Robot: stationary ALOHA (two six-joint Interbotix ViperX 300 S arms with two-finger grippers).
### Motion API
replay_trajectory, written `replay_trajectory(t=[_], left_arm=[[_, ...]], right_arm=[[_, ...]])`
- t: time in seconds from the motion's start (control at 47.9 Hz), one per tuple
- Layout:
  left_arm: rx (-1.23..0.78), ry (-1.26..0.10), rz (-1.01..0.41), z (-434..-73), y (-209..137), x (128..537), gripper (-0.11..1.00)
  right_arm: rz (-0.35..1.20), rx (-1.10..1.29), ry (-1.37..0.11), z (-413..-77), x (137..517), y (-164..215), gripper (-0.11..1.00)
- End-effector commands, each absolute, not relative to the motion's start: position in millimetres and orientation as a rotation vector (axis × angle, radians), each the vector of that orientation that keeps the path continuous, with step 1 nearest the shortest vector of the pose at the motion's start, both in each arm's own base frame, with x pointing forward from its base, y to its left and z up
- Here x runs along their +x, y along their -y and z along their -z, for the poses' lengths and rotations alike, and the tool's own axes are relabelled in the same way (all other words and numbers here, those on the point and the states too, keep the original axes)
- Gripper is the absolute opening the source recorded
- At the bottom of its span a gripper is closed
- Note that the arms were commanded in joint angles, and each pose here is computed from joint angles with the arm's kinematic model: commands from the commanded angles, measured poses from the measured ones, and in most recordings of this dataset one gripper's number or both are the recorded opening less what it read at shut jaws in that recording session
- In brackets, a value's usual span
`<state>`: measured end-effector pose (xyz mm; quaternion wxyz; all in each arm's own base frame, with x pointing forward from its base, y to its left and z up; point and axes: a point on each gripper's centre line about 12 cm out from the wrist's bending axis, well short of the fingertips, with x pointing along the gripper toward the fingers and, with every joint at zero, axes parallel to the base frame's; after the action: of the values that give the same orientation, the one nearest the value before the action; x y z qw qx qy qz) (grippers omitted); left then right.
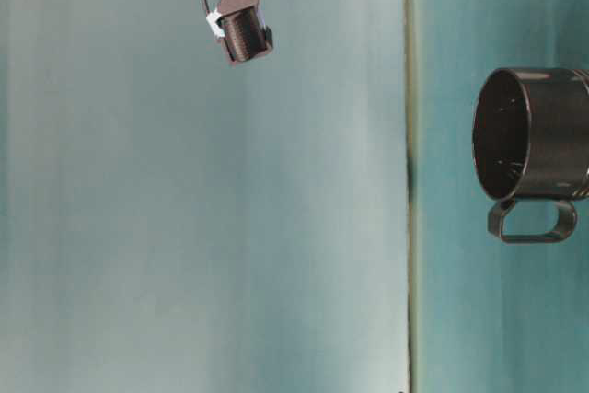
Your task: Put the paper cup into the moved cup holder.
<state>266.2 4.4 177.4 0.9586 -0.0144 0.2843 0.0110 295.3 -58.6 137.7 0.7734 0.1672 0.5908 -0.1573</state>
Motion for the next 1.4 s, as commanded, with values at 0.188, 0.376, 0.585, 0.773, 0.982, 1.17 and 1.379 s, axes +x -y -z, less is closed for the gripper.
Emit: replay_trajectory(t=[0.188, 0.376, 0.585, 0.773, 0.982, 1.17, 1.379], left_arm=[[-0.028, -0.560, -0.023, -182, -5, 269, 0.82], [-0.035, -0.560, -0.025, -182, -5, 269, 0.82], [-0.064, -0.562, -0.033, -181, -5, 268, 0.82], [-0.070, -0.562, -0.035, -181, -5, 268, 0.81], [-0.071, -0.562, -0.036, -181, -5, 268, 0.81], [-0.071, -0.562, -0.036, -181, -5, 268, 0.81], [-0.071, -0.562, -0.036, -181, -5, 268, 0.81]], right_arm=[[0.341, 0.386, -1.242, -152, 299, 58, 0.04], [0.348, 0.396, -1.275, -185, 296, 60, 0.04], [0.345, 0.398, -1.250, -232, 308, 64, 0.04], [0.328, 0.402, -1.171, -265, 335, 67, 0.04], [0.296, 0.390, -1.134, -275, 368, 64, 0.04], [0.277, 0.376, -1.151, -264, 388, 58, 0.03], [0.251, 0.361, -1.155, -248, 400, 46, 0.03]])
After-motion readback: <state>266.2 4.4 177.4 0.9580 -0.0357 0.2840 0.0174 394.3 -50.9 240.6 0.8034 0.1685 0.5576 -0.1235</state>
